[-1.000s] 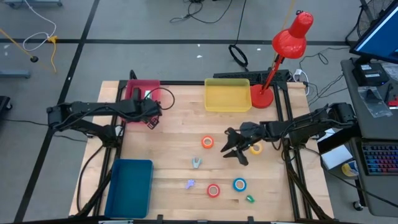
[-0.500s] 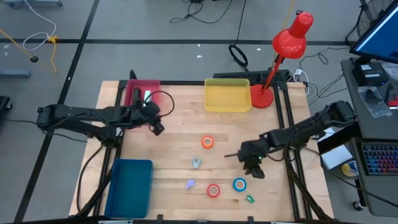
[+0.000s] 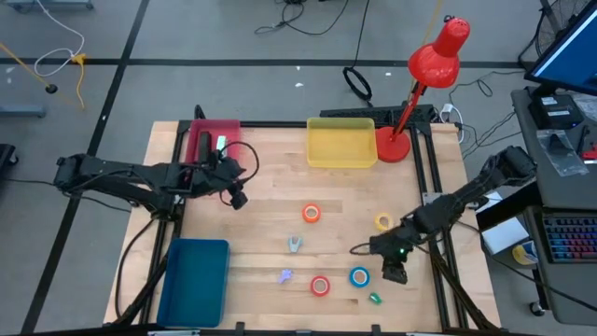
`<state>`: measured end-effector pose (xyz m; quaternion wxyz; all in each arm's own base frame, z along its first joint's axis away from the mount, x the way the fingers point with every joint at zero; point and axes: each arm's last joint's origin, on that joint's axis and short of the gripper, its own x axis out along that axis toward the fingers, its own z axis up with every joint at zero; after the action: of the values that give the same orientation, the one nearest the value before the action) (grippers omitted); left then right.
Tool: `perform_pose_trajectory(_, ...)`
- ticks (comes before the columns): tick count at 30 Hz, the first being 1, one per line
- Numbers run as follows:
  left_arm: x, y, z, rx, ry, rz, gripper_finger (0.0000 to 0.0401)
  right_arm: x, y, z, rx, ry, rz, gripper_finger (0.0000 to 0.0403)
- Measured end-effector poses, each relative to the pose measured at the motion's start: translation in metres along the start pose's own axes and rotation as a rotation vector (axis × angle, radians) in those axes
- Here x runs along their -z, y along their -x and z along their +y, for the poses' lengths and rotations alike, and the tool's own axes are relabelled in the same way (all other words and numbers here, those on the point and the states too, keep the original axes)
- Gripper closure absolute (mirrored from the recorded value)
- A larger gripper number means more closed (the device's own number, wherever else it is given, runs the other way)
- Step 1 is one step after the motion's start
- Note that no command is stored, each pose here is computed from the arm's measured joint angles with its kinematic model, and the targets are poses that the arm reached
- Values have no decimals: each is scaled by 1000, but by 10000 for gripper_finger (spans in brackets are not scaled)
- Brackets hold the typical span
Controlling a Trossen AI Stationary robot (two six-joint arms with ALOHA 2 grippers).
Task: Pick and place Stapler, Stapler remover, tape
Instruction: Put the green stapler into the pink bin
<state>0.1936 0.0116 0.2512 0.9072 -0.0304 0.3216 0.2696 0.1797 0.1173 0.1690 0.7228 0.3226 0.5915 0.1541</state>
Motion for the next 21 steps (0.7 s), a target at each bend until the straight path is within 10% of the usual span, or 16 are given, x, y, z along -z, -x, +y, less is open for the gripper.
perform_pose_trajectory(21, 31, 0, -35, 210, -82, -212, 270, 47, -10, 67, -95, -104, -314, 275)
